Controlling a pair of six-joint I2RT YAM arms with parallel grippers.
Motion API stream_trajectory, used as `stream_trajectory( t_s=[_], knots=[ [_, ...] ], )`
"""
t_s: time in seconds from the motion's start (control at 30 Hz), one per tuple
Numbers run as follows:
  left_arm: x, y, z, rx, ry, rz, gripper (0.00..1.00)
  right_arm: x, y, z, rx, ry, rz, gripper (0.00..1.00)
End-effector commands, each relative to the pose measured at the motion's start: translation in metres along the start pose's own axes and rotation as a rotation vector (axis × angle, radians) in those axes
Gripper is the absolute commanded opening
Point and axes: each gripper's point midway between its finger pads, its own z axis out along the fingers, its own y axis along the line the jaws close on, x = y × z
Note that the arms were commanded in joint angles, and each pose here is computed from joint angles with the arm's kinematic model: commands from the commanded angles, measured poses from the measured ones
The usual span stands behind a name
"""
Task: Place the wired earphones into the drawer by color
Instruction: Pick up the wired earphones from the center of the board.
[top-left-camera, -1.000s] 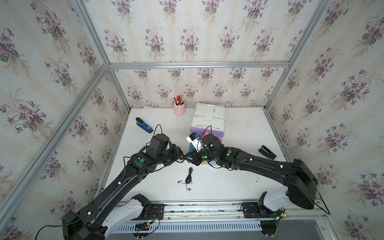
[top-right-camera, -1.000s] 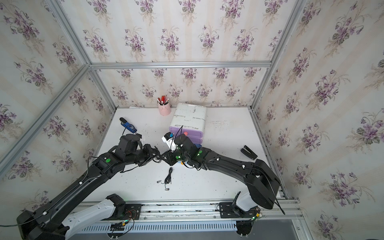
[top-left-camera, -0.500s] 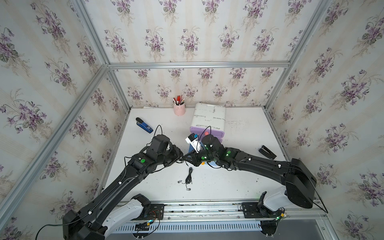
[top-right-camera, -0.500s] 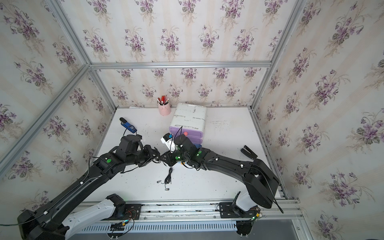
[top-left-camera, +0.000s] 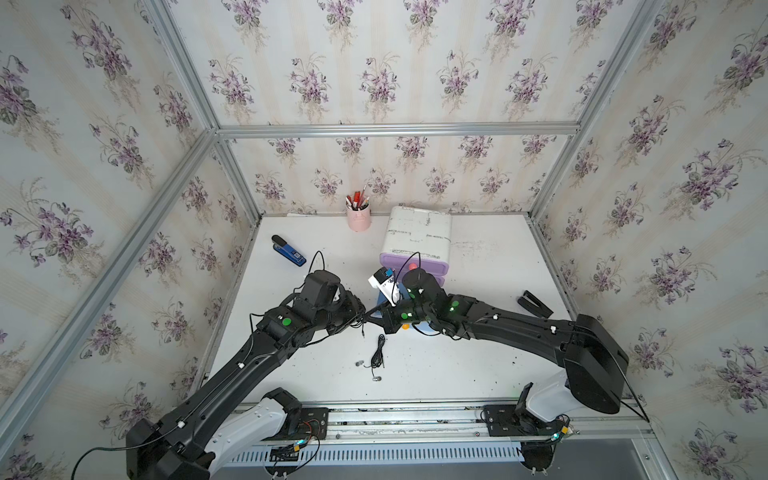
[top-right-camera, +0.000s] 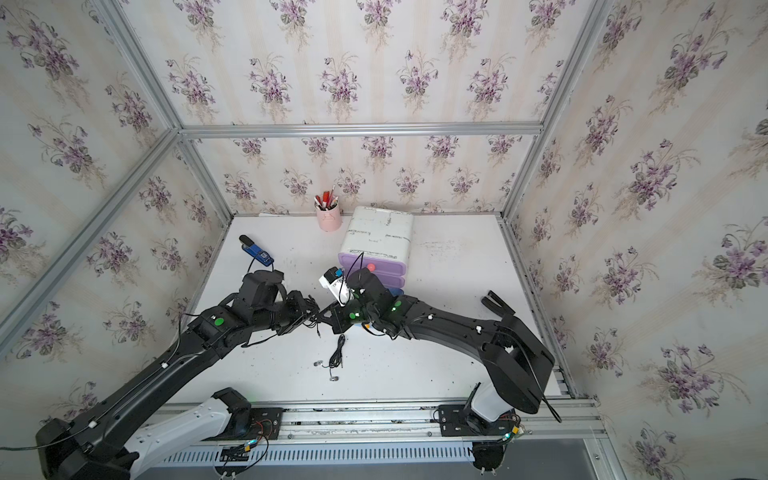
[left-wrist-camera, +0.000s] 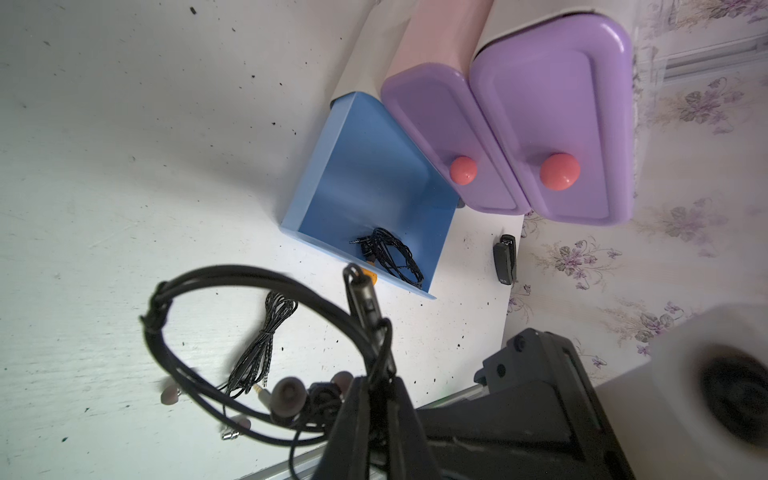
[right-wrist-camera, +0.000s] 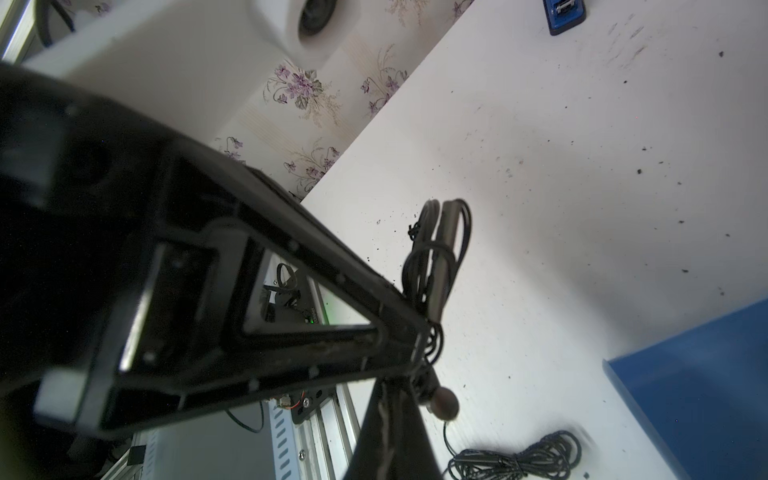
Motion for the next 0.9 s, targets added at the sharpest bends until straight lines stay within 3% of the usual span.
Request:
stream_trajectory(
  t_s=[0.0, 0.1, 0.23, 0.3, 0.7, 0.87],
  knots=[
    [-0.003, -0.007, 0.0, 0.029, -0.014, 0.006, 0.13, -0.004, 0.006, 0.0, -0.029, -0.01, -0.008, 0.0],
    [-0.004, -0.007, -0.001, 0.029, -0.016, 0.007, 0.13, -0.007, 0.005, -0.004, -0.009, -0.02, -0.013, 0.0],
    [-0.004, -0.006, -0.001, 0.024, -0.016, 0.011, 0.13, -0.01, 0.005, -0.016, 0.002, -0.043, -0.017, 0.29],
    [-0.003, -0.005, 0.0, 0.022, -0.013, 0.012, 0.13, -0.008, 0.003, -0.02, 0.011, -0.045, -0.015, 0.36],
    [-0.005, -0.012, -0.003, 0.042, -0.017, 0.011, 0.13, 0.006, -0.01, -0.026, 0.035, -0.031, 0.006, 0.52],
    [-0.009, -0.022, -0.008, 0.076, -0.031, 0.008, 0.13, 0.012, -0.003, -0.04, -0.035, -0.137, 0.064, 0.58]
  ],
)
